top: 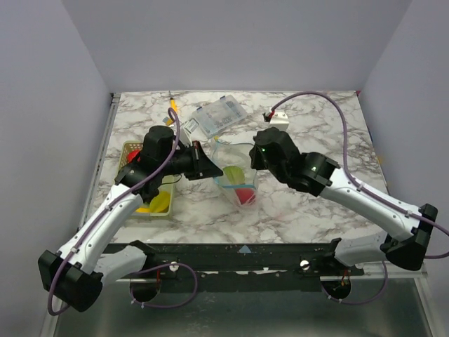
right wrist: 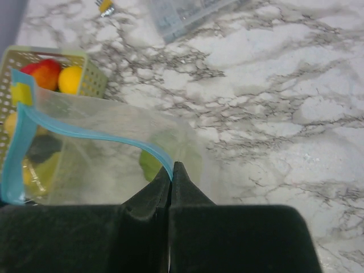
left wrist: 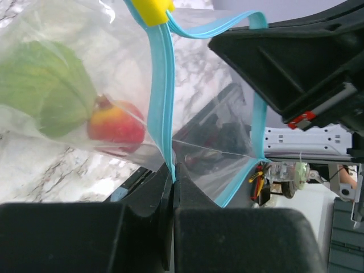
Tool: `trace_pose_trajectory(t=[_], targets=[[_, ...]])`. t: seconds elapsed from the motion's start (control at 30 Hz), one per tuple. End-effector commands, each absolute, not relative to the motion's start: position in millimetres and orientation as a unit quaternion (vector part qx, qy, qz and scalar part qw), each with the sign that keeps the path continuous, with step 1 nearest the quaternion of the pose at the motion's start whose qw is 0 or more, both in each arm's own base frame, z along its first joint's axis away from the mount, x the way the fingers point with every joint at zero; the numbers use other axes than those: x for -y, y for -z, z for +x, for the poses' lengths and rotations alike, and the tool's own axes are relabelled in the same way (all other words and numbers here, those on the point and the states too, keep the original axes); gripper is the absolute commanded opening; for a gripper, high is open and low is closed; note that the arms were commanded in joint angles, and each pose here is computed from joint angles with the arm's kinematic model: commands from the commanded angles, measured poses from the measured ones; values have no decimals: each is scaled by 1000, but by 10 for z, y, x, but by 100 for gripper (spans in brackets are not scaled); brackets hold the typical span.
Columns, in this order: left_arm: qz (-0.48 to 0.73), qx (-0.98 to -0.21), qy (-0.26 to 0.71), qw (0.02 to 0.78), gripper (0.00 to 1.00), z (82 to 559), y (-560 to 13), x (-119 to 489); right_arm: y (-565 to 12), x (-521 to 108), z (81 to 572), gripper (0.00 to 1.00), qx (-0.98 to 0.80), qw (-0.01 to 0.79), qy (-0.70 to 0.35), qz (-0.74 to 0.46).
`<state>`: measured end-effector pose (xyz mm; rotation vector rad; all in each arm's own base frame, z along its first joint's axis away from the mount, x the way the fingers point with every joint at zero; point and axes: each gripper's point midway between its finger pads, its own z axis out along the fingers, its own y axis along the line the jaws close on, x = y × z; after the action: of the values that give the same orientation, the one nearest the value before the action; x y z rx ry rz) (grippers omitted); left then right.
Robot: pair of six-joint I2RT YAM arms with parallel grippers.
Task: Place the food in the zip-top bag and seal the zipper
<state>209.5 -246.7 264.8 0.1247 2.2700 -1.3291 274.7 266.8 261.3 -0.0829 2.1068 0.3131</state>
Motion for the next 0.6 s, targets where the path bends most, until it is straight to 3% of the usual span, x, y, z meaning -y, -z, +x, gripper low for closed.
trace_pose_trajectory(t=[0.0,0.23,0.37,0.57], targets=[[56,-810,529,246,0,2035,-2844,2544,-2988,-2733,2669,1,-847,496,-190,-32],[38,-841,497,210,0,2169,-2333,2575,-2333,-2478,2833,1,-865,495,-74,-15],[44,-846,485,218,1,2196,-2345,2552,-2329,-2479,2851,1,-870,488,-60,-15],[67,-848,460,254,50,2174,-2490,2430,-2529,-2644,2842,1,-860,497,-115,-19]])
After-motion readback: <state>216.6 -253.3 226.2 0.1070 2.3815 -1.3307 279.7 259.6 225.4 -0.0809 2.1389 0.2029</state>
